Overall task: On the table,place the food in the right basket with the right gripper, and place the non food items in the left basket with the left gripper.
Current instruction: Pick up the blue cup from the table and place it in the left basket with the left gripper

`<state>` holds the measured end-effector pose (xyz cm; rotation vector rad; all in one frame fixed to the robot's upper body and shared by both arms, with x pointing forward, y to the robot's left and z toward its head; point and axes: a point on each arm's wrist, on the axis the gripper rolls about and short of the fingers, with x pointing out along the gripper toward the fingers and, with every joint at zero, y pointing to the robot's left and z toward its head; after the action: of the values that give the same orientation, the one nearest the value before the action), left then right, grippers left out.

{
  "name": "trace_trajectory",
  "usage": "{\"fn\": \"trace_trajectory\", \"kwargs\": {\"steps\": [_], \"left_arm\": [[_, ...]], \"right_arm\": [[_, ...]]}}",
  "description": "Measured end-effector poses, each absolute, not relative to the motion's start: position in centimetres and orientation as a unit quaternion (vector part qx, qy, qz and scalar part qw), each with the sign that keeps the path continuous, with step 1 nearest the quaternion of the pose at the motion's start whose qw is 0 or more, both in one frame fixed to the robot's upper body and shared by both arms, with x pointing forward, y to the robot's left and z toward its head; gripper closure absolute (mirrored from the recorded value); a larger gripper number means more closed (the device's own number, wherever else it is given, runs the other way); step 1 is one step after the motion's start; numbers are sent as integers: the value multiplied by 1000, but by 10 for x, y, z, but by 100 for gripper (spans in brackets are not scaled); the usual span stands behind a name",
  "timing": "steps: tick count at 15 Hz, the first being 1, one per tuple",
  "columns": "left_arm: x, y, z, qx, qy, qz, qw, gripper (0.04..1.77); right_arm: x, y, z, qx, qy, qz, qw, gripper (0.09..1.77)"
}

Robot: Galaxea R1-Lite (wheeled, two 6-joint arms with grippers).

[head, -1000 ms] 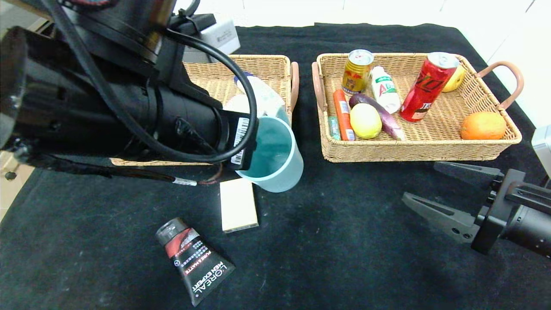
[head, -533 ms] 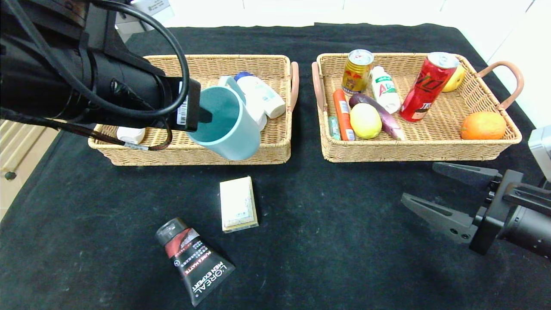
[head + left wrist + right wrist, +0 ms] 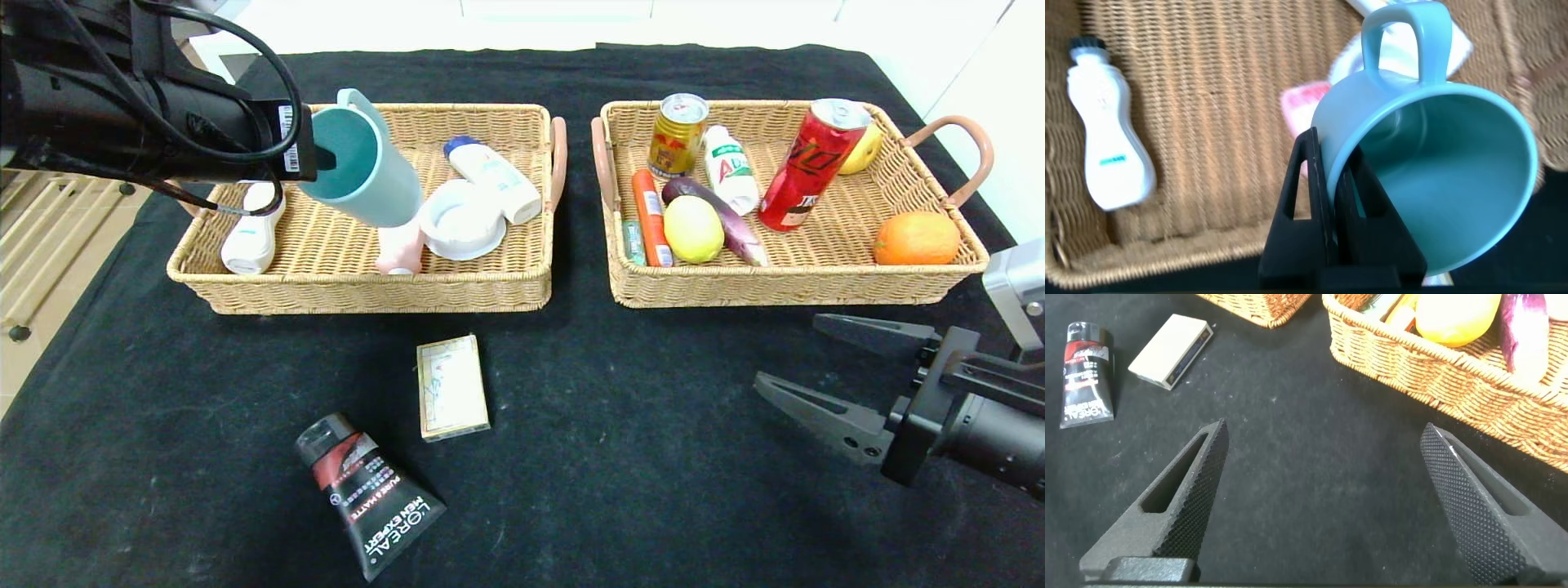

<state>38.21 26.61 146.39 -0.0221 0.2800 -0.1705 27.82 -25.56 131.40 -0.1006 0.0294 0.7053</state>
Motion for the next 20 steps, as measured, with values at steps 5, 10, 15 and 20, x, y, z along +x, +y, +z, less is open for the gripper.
{"fn": "trace_trajectory", "kwargs": {"steps": [5,10,15,20], "left_arm": [[420,284,1453,-21,120,-66,990,164],[435,287,1443,-21,131,-59,989,144],[437,287,1440,-20,136,-58,989,82],[433,288,1443,-20,136,-58,989,47]], "right_arm": [[279,-255,1314,-49,15,345,937,15],[279,-256,1314,-49,13,345,937,15],[279,-256,1314,-50,14,343,938,15],[279,-256,1314,-50,14,343,938,15]]}}
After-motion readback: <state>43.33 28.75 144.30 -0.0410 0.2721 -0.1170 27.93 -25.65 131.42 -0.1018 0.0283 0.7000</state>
